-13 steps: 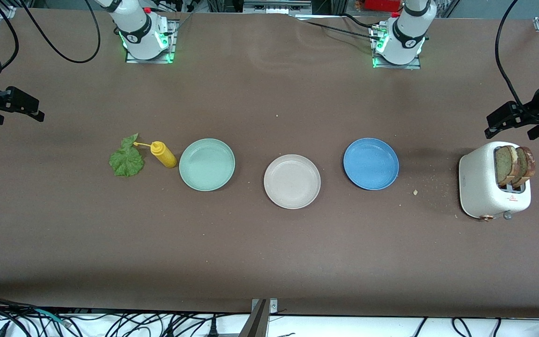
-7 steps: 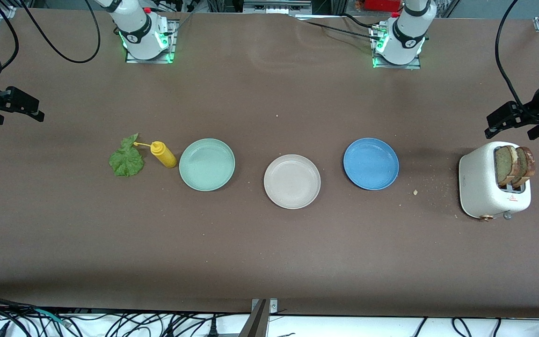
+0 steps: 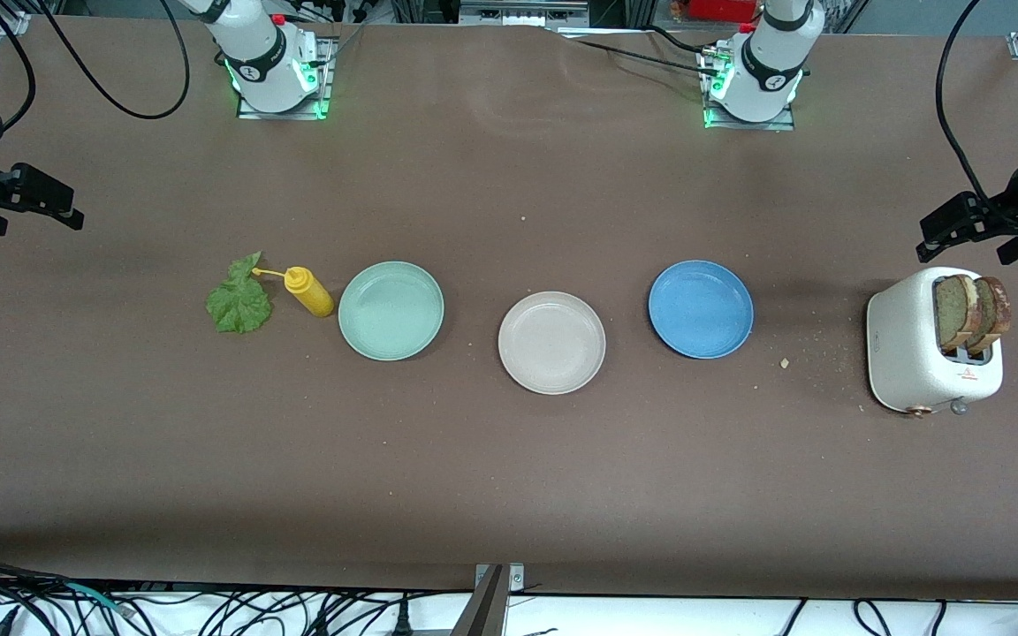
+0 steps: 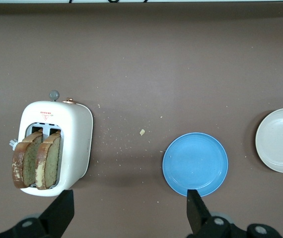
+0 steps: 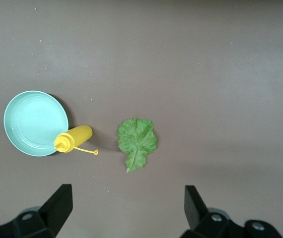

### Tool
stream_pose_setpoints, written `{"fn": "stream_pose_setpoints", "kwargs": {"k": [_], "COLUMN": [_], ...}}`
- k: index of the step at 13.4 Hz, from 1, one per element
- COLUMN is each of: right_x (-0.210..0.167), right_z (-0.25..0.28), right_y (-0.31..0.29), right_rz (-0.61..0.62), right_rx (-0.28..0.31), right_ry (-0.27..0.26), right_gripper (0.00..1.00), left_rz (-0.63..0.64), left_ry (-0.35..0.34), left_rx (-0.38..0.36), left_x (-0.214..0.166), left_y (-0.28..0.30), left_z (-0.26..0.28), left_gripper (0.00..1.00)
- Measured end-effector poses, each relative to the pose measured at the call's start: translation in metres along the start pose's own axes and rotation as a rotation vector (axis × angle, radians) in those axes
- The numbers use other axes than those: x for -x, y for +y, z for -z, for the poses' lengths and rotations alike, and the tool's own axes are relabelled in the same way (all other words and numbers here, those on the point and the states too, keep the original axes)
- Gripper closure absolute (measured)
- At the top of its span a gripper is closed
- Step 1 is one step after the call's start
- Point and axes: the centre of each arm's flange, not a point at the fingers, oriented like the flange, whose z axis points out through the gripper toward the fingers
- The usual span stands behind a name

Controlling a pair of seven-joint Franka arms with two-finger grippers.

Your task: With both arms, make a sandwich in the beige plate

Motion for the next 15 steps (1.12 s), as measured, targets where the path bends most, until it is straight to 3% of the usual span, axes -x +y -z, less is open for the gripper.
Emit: {"fn": "stream_pose_setpoints", "kwargs": {"k": [15], "right_x": [-0.0005], "right_z": [-0.0001], "right_y": [-0.0033], "right_rz": [0.007], "right_rx": [0.005], "right_ry": [0.000], "right_gripper": [0.00], "left_rz": [0.000], "left_ry": [0.001], "left_rx": [0.000], "left_x": [-0.0003], "left_y": [-0.0001], "left_z": [-0.0003], "left_gripper": [0.00]}}
